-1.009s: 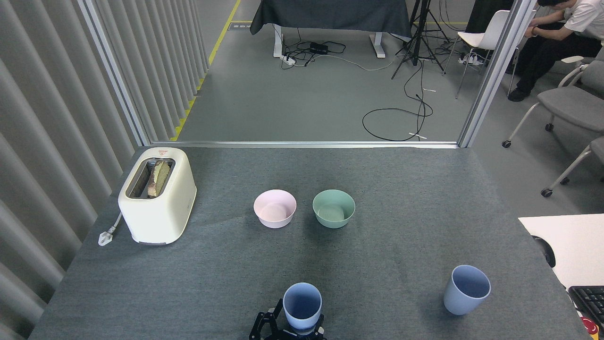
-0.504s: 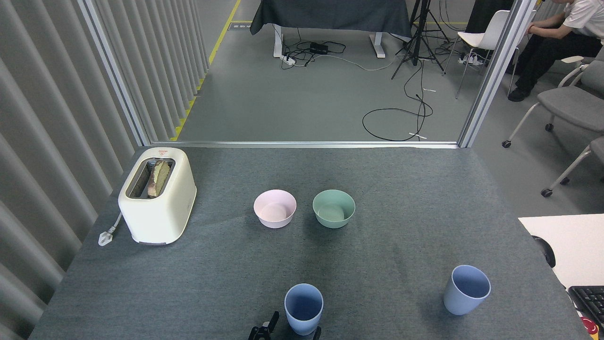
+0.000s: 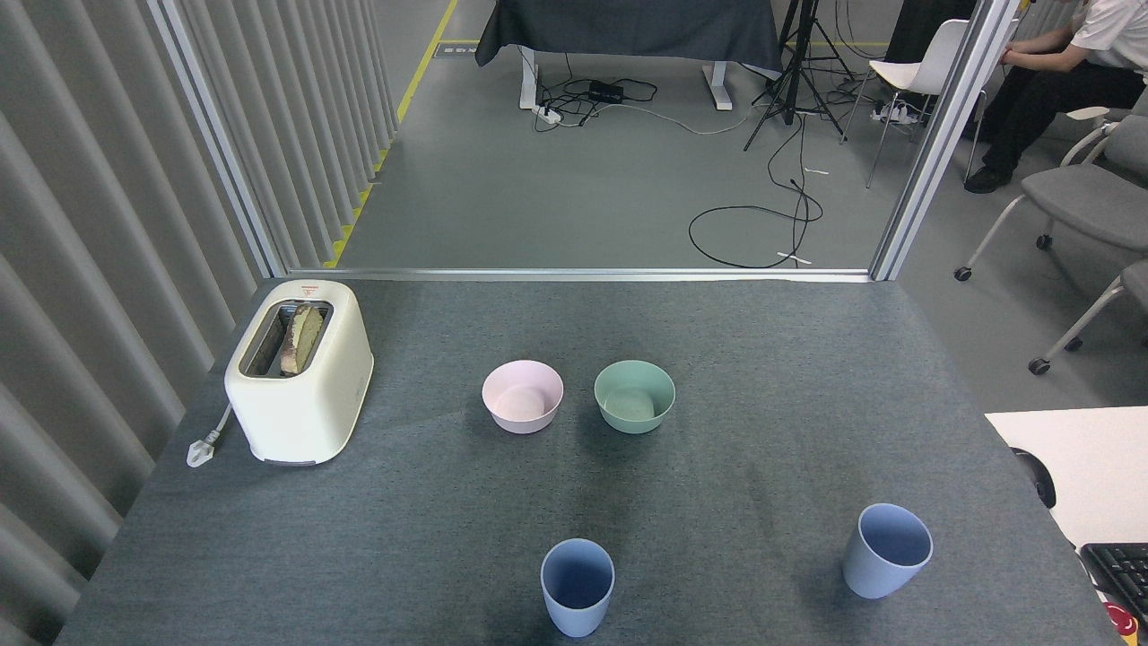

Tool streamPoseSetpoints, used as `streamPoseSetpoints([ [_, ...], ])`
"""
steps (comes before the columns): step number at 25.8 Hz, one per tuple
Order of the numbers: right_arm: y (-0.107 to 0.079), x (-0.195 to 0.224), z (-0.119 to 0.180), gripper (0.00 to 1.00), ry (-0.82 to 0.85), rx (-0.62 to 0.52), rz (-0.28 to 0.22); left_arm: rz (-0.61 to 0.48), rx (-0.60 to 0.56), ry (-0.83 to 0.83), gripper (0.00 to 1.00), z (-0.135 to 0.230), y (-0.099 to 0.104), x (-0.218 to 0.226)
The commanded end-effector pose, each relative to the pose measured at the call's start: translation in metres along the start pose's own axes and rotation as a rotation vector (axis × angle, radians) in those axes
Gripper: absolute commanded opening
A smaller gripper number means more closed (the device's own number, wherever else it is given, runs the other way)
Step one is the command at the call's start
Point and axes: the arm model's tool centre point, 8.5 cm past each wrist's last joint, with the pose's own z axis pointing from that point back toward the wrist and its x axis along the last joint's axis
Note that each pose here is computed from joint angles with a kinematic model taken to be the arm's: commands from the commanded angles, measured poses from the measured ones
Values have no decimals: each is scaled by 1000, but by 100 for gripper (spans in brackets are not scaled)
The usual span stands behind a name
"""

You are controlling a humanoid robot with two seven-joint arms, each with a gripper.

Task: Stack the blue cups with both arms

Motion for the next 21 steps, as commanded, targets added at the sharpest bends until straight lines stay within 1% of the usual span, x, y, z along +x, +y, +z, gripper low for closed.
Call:
streamPoseSetpoints([
  [1,3,-8,9,100,22,11,9,-15,5,79,100,24,10,-33],
  [4,3,-41,13,100,102,32,48,28,6,183,100,29,12,-64],
  [6,11,-51,15,100,133,77,54,55,7,237,100,31,12,-79],
  [8,19,-58,16,100,151,109,57,58,9,262,100,32,12,-86],
  [12,20,-67,-7,100,163,90,59,46,12,288,100,33,13,-96],
  [14,20,-75,-23,100,159,81,71,43,16,300,100,33,15,-100],
  [21,27,-79,-69,100,157,76,58,40,5,307,100,35,11,-103],
])
